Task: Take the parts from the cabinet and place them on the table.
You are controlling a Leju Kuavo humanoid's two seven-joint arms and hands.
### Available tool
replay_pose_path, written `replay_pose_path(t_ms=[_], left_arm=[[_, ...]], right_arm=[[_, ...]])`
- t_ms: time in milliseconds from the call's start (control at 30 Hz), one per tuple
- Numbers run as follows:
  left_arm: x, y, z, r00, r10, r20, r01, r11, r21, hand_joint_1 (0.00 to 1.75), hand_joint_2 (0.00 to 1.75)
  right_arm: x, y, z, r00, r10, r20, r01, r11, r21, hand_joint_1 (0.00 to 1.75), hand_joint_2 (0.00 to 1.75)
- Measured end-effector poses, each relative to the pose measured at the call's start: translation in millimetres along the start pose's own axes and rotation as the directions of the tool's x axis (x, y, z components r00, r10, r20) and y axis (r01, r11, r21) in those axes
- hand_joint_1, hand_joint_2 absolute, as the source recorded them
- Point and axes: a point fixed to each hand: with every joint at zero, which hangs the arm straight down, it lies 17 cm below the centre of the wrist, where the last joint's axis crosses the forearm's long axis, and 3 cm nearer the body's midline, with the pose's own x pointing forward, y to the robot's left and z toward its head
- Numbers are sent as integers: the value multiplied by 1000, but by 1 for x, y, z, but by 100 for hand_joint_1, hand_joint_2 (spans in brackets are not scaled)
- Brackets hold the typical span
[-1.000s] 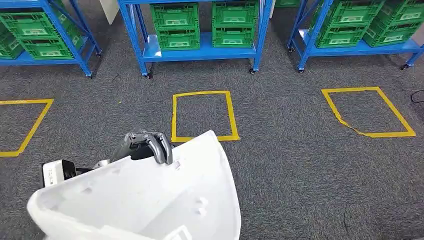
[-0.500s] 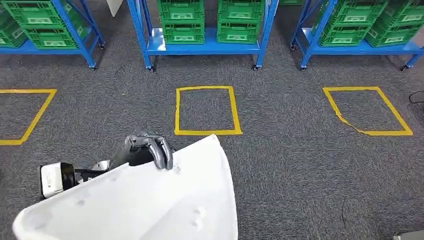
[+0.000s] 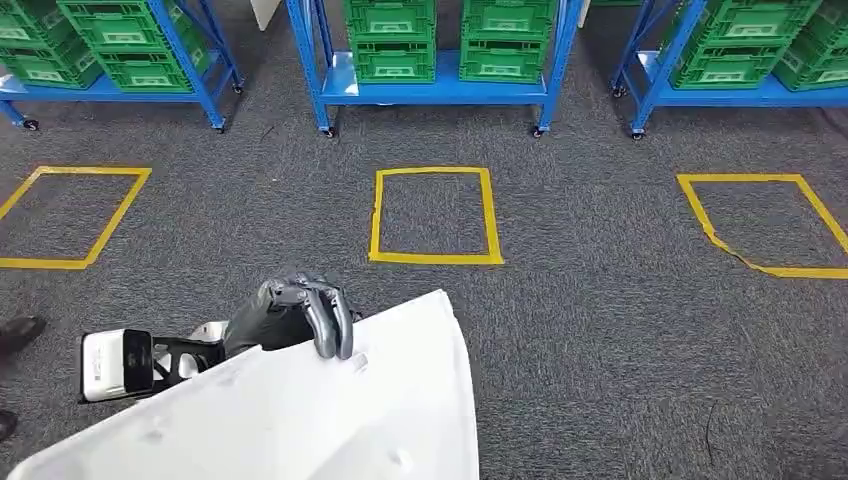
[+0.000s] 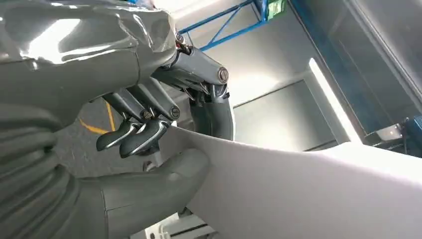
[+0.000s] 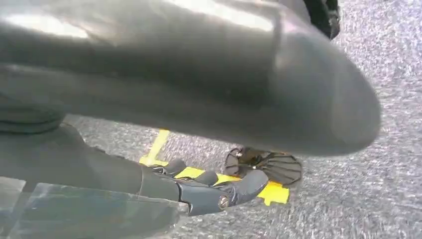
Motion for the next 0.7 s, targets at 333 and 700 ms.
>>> replay_pose_path(t_ms=[333,700], left_arm=[[2,4,-11,1000,7,-13,-7,1000,-14,175,175],[11,-8,-17,999,49,23,-47,996,-77,175,175]], right_arm=[[-5,1,2,999,37,-21,-37,999,16,0,0],[-20,-9,7,988,138,-71,-137,990,17,0,0]])
